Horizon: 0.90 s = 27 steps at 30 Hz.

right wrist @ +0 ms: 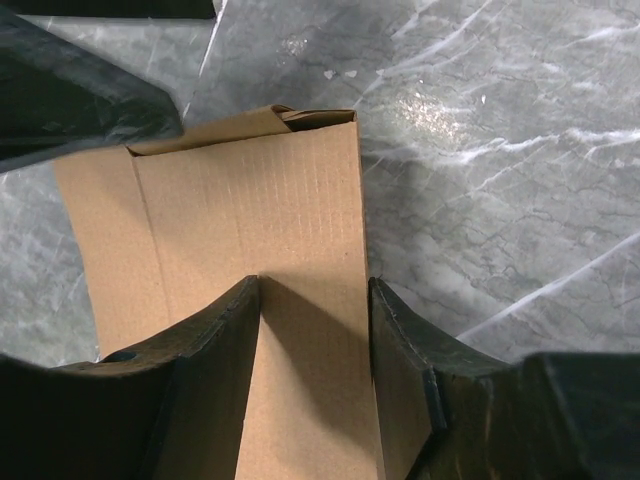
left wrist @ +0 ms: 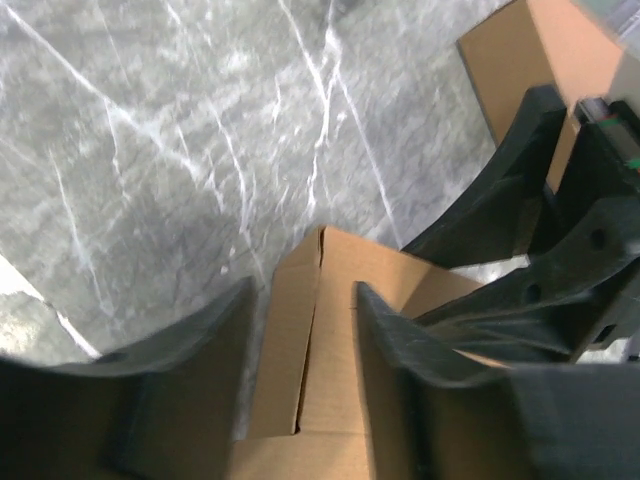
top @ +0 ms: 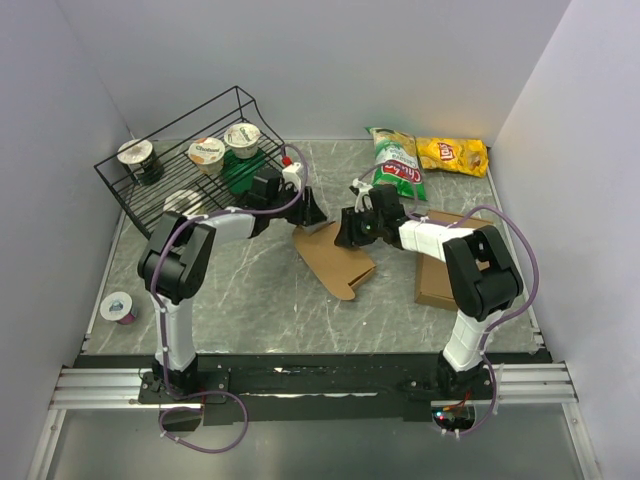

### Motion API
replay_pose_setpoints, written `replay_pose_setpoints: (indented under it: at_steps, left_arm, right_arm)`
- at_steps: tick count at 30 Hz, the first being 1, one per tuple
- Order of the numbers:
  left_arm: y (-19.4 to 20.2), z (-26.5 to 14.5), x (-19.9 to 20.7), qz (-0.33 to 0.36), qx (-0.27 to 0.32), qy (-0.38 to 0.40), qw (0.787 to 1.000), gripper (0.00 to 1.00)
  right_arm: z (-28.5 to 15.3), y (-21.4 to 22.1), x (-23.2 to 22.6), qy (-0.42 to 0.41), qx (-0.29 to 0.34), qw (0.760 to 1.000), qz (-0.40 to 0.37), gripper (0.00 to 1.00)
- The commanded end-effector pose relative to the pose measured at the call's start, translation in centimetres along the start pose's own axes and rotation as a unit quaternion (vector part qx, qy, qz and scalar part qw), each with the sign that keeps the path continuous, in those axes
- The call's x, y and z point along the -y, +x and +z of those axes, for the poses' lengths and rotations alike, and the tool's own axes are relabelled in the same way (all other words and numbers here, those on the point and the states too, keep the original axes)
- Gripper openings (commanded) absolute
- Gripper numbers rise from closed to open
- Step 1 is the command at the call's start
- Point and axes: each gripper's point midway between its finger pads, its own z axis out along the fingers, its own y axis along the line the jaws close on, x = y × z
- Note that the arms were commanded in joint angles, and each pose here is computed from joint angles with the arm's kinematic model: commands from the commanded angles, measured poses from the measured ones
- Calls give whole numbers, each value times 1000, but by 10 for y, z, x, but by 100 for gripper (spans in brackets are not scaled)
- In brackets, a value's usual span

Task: Fold the paper box
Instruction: Close the paper box at the center of the board.

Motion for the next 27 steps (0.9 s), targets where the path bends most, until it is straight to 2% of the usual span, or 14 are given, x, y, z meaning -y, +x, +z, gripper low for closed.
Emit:
replay_pose_setpoints:
  at_steps: [1,15,19,27]
  left_arm:
    - [10,-1,4,10,-8,19,1000,42]
    - [26,5,1,-2,-12,28,1000,29]
    - [31,8,3,-4,-14,33,999,21]
    - [44,16,10,-1,-24,40,999,16]
  right_arm:
    - [-4,-5,8,44,6,999,-27,51]
    - [-3,-8,-3,59,-1,996,-68,51]
    - [-2,-6,-13,53,2,994,-100,51]
    - [5,1,-40,14,4,988,-155,41]
